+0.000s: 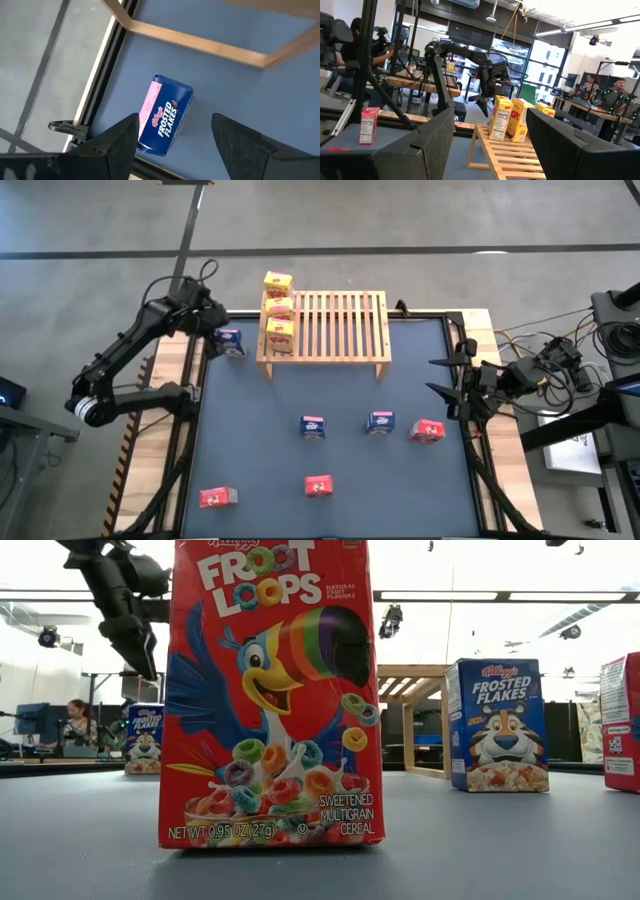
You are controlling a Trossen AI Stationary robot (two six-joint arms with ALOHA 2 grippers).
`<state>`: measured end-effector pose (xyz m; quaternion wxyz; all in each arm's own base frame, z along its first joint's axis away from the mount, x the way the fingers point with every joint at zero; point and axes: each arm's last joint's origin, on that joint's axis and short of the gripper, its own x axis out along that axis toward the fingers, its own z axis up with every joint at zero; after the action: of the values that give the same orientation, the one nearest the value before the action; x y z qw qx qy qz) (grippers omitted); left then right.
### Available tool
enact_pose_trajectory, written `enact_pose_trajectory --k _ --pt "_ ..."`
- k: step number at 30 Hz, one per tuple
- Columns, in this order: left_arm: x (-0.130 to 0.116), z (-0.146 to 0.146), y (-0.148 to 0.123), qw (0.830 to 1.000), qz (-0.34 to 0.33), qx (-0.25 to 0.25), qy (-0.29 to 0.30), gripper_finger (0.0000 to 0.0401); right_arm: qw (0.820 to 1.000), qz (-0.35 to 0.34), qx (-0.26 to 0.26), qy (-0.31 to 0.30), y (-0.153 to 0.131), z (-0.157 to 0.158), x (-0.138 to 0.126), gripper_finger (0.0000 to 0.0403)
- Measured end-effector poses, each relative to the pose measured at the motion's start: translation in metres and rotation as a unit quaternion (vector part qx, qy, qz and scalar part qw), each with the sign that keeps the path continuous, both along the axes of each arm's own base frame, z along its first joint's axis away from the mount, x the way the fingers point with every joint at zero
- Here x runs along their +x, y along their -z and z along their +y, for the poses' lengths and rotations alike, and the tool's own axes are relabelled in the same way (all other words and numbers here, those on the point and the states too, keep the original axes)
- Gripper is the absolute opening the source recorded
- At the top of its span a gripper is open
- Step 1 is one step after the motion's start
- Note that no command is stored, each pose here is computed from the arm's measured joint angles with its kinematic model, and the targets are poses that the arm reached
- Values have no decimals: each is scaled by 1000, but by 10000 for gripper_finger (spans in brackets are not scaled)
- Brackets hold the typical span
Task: Stack cereal on shelf
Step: Put the top blue cereal box on the shelf
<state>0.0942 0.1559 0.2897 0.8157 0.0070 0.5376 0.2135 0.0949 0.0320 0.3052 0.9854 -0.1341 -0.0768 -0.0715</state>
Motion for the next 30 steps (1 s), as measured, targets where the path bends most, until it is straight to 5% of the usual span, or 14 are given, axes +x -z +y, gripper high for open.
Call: enact_pose_trajectory --k 30 --pt "25 49 58 990 117 -77 25 229 1000 0 2 0 0 0 0 238"
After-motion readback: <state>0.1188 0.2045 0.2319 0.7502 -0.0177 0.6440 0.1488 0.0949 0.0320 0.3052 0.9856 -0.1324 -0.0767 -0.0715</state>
